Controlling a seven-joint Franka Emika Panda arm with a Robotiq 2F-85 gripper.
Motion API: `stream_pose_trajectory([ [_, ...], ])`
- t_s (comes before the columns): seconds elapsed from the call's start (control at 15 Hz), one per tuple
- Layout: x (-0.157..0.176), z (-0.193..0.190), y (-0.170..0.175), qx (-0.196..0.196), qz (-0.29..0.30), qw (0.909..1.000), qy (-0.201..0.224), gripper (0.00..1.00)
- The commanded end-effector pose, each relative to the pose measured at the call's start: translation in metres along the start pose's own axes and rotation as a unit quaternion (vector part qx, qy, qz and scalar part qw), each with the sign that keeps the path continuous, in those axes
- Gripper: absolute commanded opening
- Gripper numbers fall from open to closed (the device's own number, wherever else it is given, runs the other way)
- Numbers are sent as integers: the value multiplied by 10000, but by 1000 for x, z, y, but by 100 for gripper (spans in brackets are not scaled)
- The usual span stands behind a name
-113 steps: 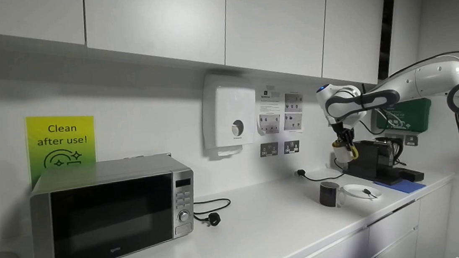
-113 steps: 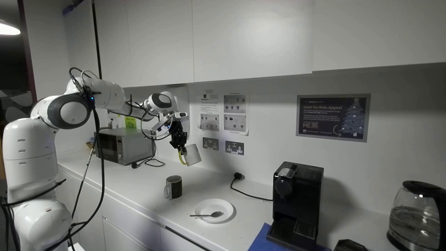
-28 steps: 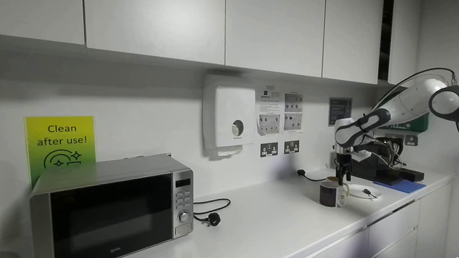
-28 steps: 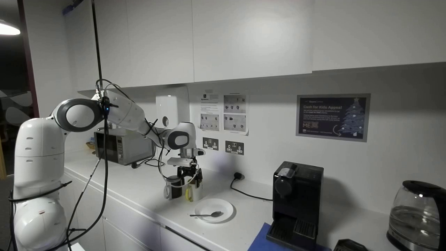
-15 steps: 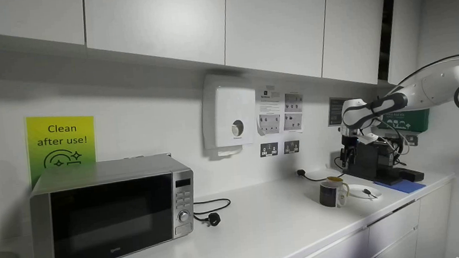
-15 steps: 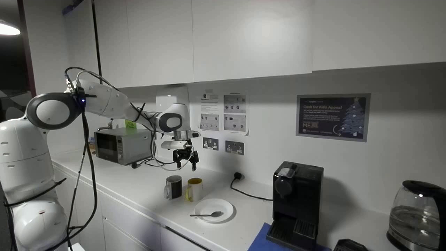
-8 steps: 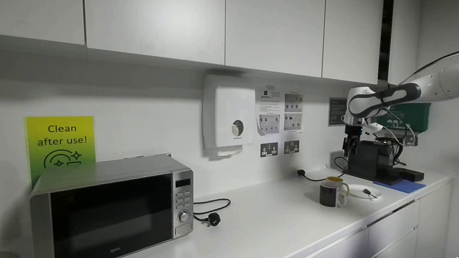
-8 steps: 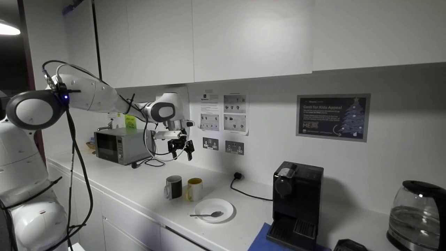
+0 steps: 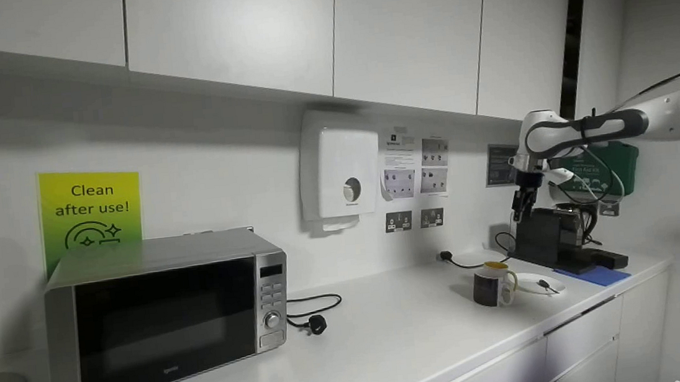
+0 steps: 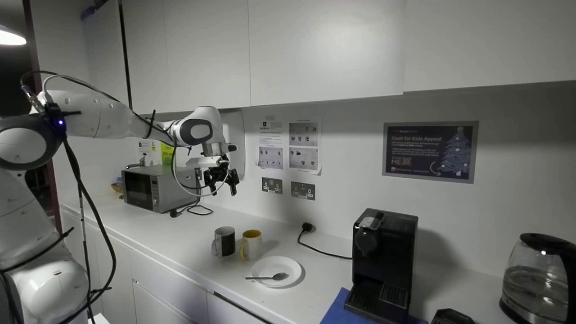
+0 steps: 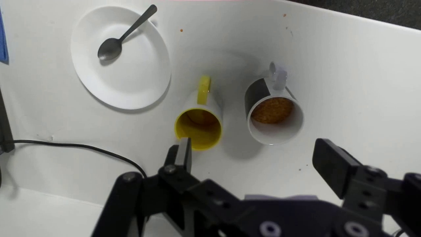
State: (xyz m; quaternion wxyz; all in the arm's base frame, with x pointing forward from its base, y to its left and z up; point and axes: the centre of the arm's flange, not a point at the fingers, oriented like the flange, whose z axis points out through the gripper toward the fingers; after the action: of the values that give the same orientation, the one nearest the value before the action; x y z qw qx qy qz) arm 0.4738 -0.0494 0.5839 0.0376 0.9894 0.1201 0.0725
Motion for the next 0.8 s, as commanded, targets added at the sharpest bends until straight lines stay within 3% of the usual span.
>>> stream_pose_trajectory([
  [0.0,-24,-20,-18,35,6,10000,-63,100],
  [0.73,-50,-44,-36,83,271,9996,-70,100],
])
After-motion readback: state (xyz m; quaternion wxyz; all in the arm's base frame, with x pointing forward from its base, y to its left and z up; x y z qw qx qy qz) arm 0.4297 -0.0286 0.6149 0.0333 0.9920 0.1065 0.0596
